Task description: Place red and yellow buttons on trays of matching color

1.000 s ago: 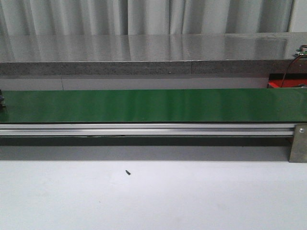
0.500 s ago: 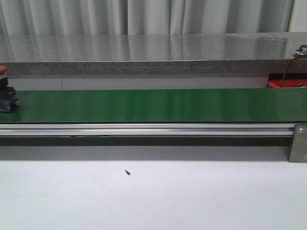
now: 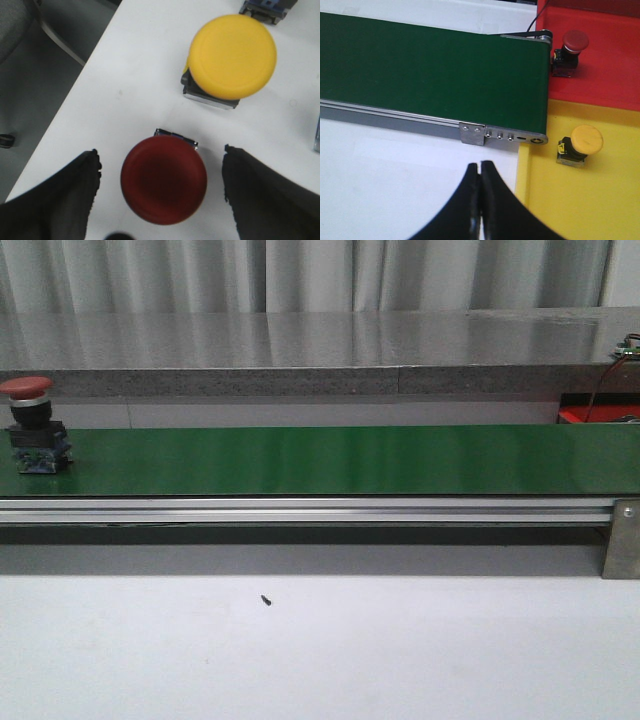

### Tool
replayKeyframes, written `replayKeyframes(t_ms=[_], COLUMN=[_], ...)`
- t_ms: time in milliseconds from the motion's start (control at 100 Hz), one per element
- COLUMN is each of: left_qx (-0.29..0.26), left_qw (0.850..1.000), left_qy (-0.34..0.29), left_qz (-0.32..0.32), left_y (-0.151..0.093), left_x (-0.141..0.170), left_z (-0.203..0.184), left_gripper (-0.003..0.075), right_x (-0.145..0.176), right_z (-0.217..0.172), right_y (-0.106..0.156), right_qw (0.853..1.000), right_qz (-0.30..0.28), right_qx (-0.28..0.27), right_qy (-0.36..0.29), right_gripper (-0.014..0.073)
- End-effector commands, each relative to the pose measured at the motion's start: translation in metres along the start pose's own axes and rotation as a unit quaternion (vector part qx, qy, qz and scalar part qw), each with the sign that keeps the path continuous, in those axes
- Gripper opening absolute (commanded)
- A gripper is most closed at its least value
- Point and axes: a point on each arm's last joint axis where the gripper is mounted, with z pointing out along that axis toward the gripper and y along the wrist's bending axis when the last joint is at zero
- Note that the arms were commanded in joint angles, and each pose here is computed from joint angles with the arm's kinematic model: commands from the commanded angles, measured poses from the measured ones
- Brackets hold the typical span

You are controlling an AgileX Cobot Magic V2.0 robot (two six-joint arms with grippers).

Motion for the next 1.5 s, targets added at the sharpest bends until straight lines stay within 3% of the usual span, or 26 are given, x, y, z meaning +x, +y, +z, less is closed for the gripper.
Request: replayKeyframes(t_ms=[0,570,1010,1280,1490], left_qx=[-0.006,0.006,0.010,0.029,0.061], left_qw=[0.998,0.997,0.998,0.996,0.992], left_qy=[-0.068,-0.071,-0.063,-0.085,-0.108], left_qz=[-0.007,-0.022,-0.023,-0.025,0.028], left_y=[0.002,0.000,-0.001,-0.008,-0.047], left_x=[-0.020,-0.021,-0.022,-0.034,-0.031], left_z=[-0.026,-0.026,-0.031,-0.093,-0.152], left_gripper=[0.0504,0.0419,0.0150,0.0135,0.0135], right_x=[-0.012,-0.012,-0.012,-0.012,-0.012], right_z=[-0.006,-0.006,-0.006,-0.006,-0.006], right_y=[0.000,0.000,0.000,0.000,0.000], right_qw=[0.999,0.999,0.999,0.999,0.999], right_qz=[-0.007,-0.007,-0.007,-0.007,-0.007], right_qx=[0.004,0.004,0.004,0.004,0.004], right_qy=[-0.046,-0.046,-0.046,-0.046,-0.046], right_gripper=[-0.0068,-0.0068,-0.0068,-0.0068,-0.0068])
